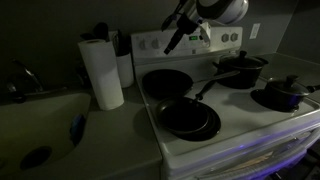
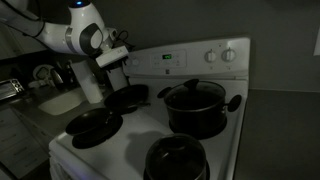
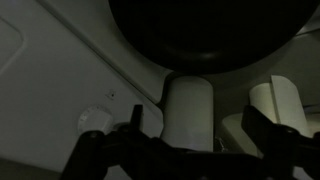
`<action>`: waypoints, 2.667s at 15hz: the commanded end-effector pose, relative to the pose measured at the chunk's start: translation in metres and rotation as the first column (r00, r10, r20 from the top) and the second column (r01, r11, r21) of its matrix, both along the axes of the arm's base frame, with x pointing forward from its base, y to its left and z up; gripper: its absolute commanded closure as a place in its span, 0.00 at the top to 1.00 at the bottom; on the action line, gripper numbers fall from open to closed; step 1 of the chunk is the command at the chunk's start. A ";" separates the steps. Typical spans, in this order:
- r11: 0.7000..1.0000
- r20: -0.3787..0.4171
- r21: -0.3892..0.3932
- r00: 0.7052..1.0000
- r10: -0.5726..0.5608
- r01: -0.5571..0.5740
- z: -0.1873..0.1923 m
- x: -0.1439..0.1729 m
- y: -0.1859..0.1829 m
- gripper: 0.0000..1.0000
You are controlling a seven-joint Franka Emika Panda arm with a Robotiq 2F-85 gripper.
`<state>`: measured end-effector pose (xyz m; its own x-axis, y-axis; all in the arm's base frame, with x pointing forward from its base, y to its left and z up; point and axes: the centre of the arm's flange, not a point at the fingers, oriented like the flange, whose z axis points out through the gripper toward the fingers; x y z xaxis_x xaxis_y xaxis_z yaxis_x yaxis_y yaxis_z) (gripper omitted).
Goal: Flip the switch on the top left corner of the stove
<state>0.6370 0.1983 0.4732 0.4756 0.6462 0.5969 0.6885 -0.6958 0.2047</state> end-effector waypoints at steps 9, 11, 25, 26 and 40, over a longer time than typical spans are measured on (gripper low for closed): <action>0.980 0.104 0.173 0.991 0.084 -0.101 0.047 0.084 0.039 0.55; 0.976 0.098 0.191 0.991 0.087 -0.104 0.043 0.099 0.038 0.41; 0.950 0.107 0.282 0.988 0.107 -0.134 0.006 0.167 0.033 0.00; 0.949 0.109 0.286 0.988 0.107 -0.135 0.005 0.169 0.033 0.00; 0.963 0.192 0.208 0.972 0.133 -0.172 -0.001 0.178 0.033 0.00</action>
